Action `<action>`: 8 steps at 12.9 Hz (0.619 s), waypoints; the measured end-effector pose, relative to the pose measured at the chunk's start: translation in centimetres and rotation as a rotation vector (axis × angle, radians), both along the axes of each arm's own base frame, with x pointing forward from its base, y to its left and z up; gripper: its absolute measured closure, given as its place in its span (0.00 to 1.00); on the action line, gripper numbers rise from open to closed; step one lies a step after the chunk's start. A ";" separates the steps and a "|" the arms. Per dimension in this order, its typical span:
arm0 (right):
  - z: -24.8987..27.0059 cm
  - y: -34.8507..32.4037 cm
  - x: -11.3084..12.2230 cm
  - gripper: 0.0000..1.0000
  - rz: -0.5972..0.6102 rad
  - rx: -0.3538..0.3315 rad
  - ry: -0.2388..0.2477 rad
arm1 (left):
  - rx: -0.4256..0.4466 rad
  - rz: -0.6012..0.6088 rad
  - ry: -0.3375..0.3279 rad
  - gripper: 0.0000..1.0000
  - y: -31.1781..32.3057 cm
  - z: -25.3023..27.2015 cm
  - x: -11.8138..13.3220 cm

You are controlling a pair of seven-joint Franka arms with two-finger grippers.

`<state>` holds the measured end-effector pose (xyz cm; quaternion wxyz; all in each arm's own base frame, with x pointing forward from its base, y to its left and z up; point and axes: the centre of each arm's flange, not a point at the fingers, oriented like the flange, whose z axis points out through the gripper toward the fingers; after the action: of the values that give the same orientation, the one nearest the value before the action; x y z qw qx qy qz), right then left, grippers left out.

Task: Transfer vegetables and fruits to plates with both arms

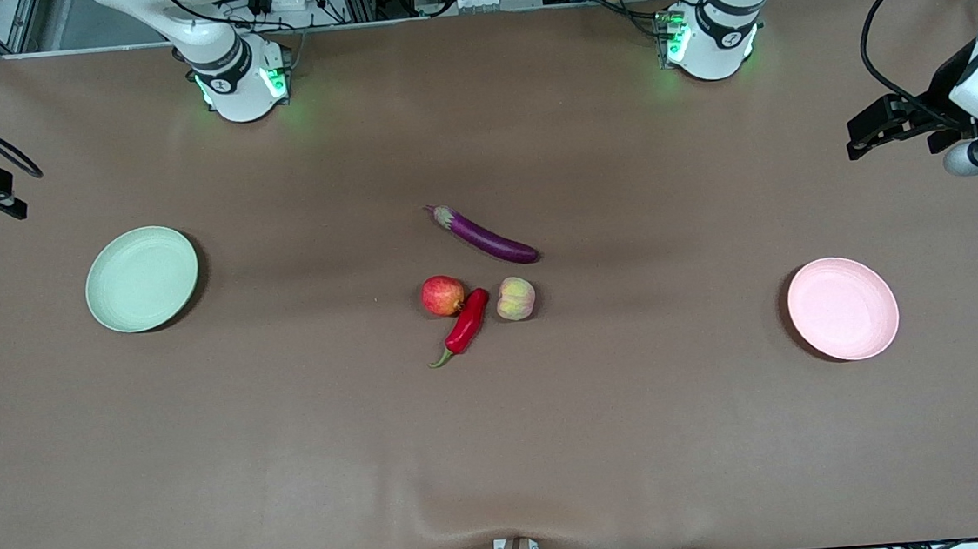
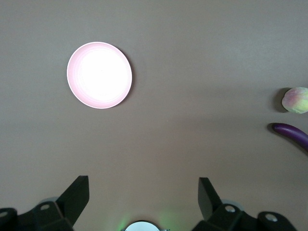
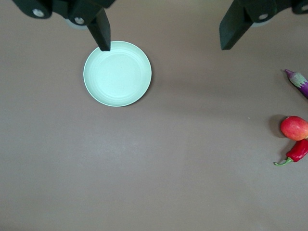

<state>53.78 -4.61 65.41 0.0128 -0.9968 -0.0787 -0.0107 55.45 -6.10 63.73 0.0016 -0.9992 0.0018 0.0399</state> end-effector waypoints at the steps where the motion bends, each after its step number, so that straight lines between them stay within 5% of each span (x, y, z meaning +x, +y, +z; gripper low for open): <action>1: 0.0 0.0 0.0 0.00 0.000 0.000 0.000 | 0.000 0.000 0.000 0.00 0.0 0.0 0.0; 8: 0.0 0.0 0.0 0.00 0.000 0.000 0.002 | -0.001 -0.011 -0.001 0.00 -0.6 0.1 0.0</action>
<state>53.78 -4.61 65.37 0.0129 -0.9968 -0.0786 -0.0097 55.41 -6.70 63.80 0.0014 -0.9992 0.0073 0.0393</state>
